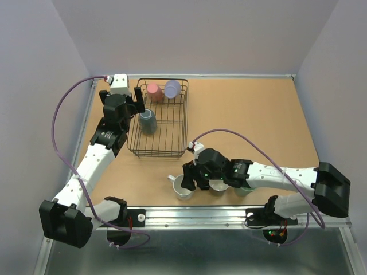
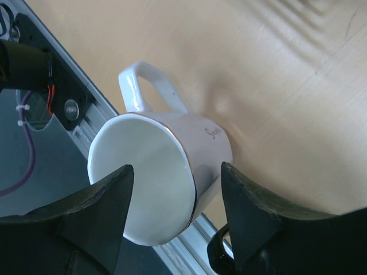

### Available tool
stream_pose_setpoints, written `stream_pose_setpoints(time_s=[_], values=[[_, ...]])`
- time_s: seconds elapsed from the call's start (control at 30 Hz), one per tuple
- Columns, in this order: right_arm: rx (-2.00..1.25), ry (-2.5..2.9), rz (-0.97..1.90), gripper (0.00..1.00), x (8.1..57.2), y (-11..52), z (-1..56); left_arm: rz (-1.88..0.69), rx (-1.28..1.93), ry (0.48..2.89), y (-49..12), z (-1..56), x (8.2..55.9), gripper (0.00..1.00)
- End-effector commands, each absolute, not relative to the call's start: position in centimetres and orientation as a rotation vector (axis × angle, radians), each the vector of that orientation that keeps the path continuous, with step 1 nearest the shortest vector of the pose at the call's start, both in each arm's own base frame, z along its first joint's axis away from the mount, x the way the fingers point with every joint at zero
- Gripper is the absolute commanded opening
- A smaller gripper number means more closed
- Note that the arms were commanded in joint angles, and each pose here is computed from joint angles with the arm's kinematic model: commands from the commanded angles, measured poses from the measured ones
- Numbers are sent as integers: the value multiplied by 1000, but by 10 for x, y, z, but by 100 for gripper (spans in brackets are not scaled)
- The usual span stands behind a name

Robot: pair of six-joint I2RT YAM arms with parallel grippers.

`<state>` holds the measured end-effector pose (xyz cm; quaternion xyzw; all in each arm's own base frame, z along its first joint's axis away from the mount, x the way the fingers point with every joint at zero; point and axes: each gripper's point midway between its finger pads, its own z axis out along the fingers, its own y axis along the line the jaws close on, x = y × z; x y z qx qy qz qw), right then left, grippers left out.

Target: Load the cups into the dish rack

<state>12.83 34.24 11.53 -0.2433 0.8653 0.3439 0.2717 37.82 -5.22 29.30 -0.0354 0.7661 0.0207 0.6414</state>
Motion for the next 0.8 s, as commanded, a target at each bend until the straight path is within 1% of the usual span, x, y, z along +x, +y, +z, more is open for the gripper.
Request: stream_pose_setpoints(time_s=[0.0,0.17,0.27,0.3,0.37,0.43,0.47,0.53,0.6,0.77], values=[[-669,2293,868,66,136,348,129,56,-119,1710,-46,303,379,99],[-672,2309,807,59,140,344,124,58,-121,1711,-44,303,378,98],[-675,2322,788,52,140,343,119,58,-124,1711,-44,303,378,98],[-675,2325,783,46,140,343,117,58,-122,1710,-44,303,378,98],[-671,2331,767,40,141,342,114,58,-127,1709,-44,303,378,99],[-649,2334,745,30,145,340,112,58,-127,1709,-43,303,377,98],[-646,2332,743,22,145,340,112,58,-125,1712,-44,301,377,98],[-619,2321,737,9,148,339,116,58,-127,1709,-43,302,377,99],[-602,2308,736,0,149,337,121,60,-129,1707,-42,303,376,98],[-512,2210,771,0,158,331,157,44,-138,1698,-43,306,374,99]])
